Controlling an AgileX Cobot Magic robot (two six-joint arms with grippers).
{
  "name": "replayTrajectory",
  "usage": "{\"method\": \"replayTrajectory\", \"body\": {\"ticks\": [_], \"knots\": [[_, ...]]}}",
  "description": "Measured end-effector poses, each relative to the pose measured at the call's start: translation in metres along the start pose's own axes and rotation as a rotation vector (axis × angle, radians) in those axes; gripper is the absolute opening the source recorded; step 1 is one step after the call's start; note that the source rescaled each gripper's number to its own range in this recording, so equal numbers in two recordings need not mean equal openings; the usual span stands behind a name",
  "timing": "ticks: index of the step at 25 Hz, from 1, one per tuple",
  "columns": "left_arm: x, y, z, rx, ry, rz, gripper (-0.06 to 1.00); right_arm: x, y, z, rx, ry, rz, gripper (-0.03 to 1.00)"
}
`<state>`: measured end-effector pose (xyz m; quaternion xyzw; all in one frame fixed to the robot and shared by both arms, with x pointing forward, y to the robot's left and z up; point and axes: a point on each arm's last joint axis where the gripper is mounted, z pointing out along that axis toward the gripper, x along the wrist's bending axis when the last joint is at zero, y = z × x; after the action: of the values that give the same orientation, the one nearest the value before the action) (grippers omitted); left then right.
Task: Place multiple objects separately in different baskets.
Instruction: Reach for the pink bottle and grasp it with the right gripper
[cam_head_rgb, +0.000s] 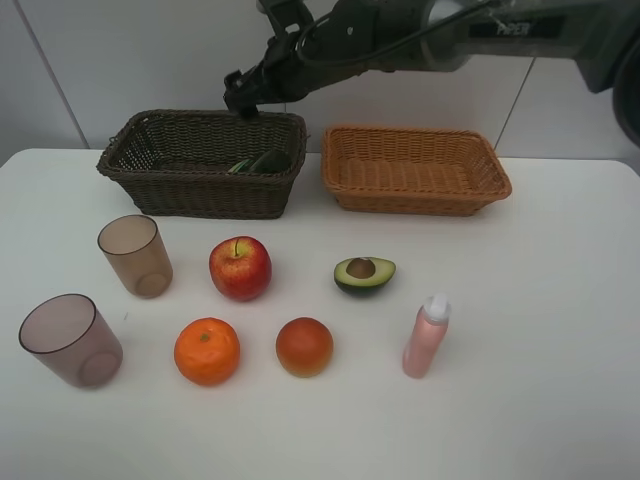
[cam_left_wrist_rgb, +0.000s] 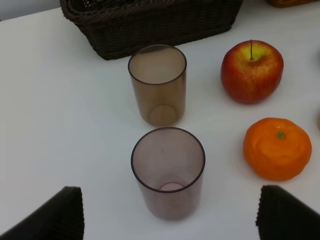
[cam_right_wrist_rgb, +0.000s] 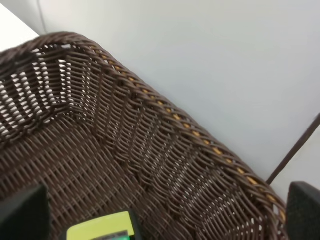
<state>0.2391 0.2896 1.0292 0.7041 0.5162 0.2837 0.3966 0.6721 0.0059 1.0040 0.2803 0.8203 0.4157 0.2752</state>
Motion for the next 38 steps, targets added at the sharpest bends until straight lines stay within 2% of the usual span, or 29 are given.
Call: {"method": "replayTrajectory", "body": {"ticks": [5, 9, 15, 20, 24, 31, 38], "knots": [[0.000, 0.000, 0.000, 0.000, 0.000, 0.000, 0.94, -0.004, 0.020, -0.030, 0.035, 0.020, -0.032, 1.00], [0.000, 0.000, 0.000, 0.000, 0.000, 0.000, 0.94, -0.005, 0.033, -0.058, 0.098, 0.051, 0.004, 1.00], [0.000, 0.000, 0.000, 0.000, 0.000, 0.000, 0.94, -0.010, 0.040, -0.102, 0.283, 0.034, 0.064, 1.00], [0.000, 0.000, 0.000, 0.000, 0.000, 0.000, 0.94, -0.004, 0.039, -0.134, 0.465, 0.028, 0.115, 1.00], [0.000, 0.000, 0.000, 0.000, 0.000, 0.000, 0.94, -0.004, 0.033, -0.151, 0.606, -0.004, 0.156, 1.00], [0.000, 0.000, 0.000, 0.000, 0.000, 0.000, 0.94, 0.005, 0.018, -0.166, 0.678, -0.007, 0.162, 1.00], [0.000, 0.000, 0.000, 0.000, 0.000, 0.000, 0.94, 0.017, -0.026, -0.188, 0.823, 0.018, 0.153, 1.00]]}}
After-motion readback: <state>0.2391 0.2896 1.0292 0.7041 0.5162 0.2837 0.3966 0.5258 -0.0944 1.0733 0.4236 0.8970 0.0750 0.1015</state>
